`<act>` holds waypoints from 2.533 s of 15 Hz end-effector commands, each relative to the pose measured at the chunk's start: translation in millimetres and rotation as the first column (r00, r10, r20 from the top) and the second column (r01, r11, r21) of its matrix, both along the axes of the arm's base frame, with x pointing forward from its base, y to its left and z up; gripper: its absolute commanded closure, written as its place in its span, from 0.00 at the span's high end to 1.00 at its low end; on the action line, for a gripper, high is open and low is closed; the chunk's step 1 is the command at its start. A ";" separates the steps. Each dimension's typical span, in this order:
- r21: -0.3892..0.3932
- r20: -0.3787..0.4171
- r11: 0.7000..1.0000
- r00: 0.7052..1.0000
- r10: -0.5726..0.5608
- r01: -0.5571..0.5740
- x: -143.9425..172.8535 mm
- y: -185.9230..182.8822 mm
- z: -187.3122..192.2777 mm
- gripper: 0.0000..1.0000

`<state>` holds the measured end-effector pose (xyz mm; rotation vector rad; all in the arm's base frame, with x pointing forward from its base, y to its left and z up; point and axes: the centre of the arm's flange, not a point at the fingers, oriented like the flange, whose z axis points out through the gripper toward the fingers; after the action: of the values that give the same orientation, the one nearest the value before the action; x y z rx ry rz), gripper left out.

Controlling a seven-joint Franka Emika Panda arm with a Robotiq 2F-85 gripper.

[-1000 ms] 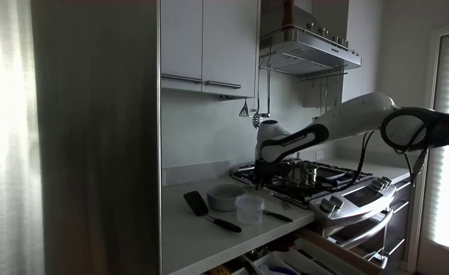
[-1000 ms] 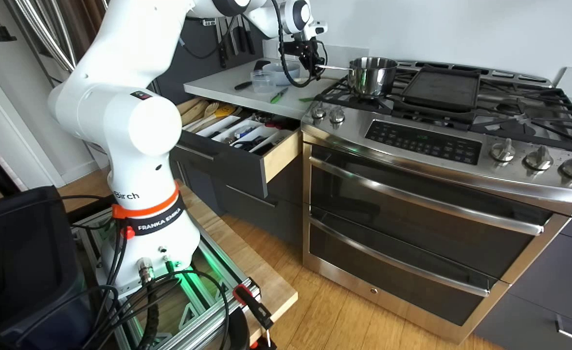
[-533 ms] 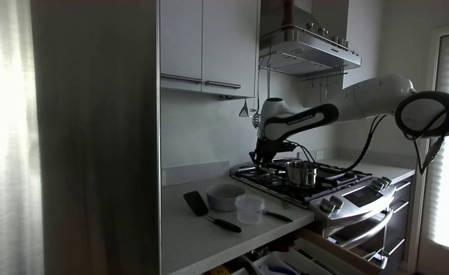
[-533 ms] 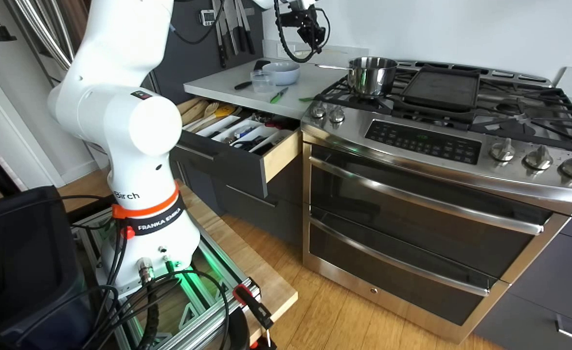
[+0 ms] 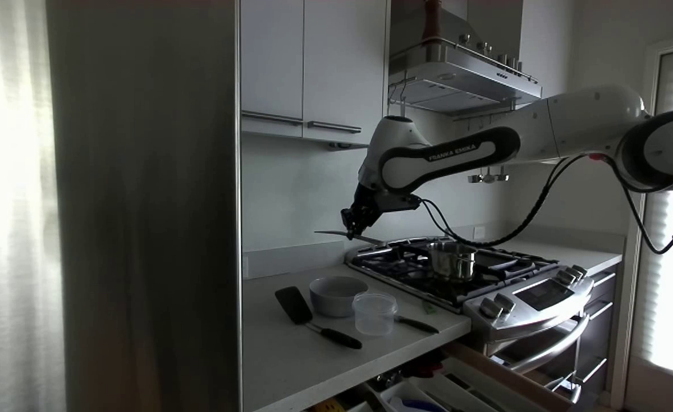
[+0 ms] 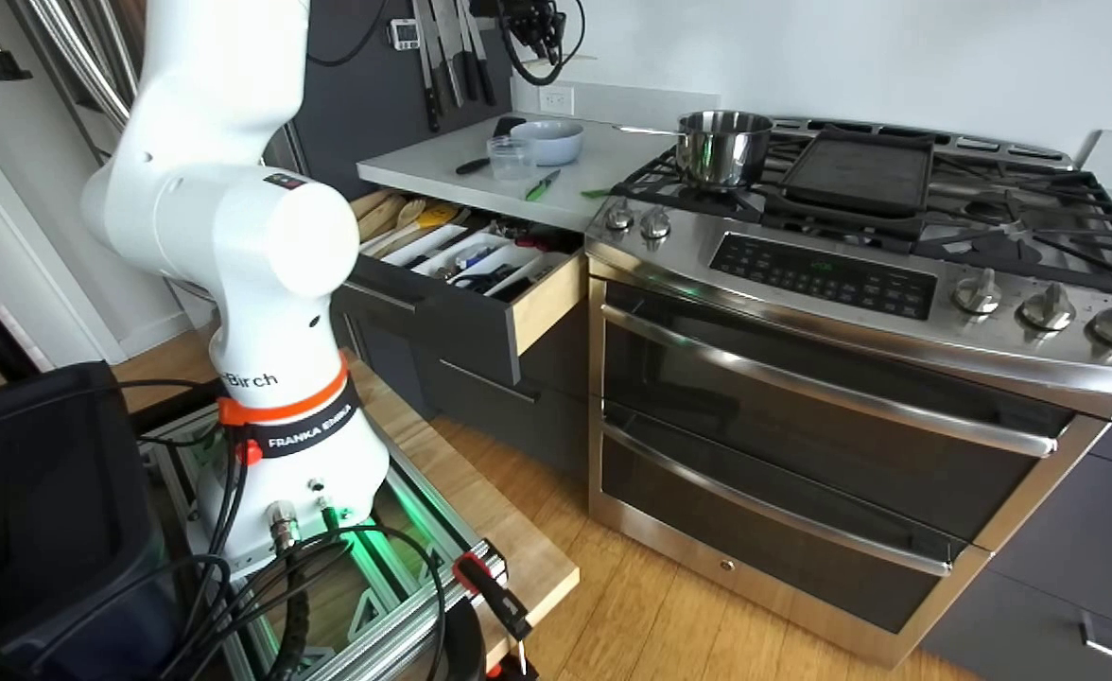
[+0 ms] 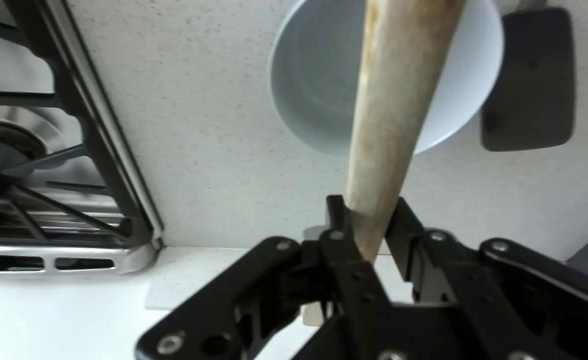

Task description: Place the gray spoon on the left side of the countertop

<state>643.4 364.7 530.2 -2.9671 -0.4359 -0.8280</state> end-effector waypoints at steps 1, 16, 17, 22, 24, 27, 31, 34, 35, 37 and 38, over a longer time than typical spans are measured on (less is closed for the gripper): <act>-0.038 0.014 0.996 0.997 0.080 -0.079 -26.0 54.1 -5.7 0.06; -0.069 0.021 0.983 0.984 0.174 -0.173 -49.8 152.1 -39.6 0.06; -0.064 0.005 0.978 0.980 0.201 -0.200 -52.5 167.2 -49.7 0.06; -0.053 -0.085 0.958 0.957 0.277 -0.282 -65.5 215.7 -104.8 0.06; -0.045 -0.125 0.959 0.954 0.274 -0.281 -67.3 225.5 -125.6 0.06; -0.049 -0.171 0.966 0.955 0.242 -0.254 -67.7 233.7 -150.5 0.06; -0.113 -0.185 0.975 0.968 0.170 -0.193 -61.6 231.5 -172.2 0.06; -0.128 -0.202 0.976 0.968 0.150 -0.178 -58.2 231.1 -179.3 0.06; -0.125 -0.212 0.976 0.966 0.149 -0.178 -57.7 231.2 -182.2 0.06; -0.120 -0.226 0.976 0.962 0.151 -0.181 -57.2 231.8 -186.1 0.19; -0.121 -0.229 0.976 0.962 0.150 -0.181 -57.2 231.7 -187.3 0.49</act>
<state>572.3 578.5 349.4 -3.0277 -0.7760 -0.5089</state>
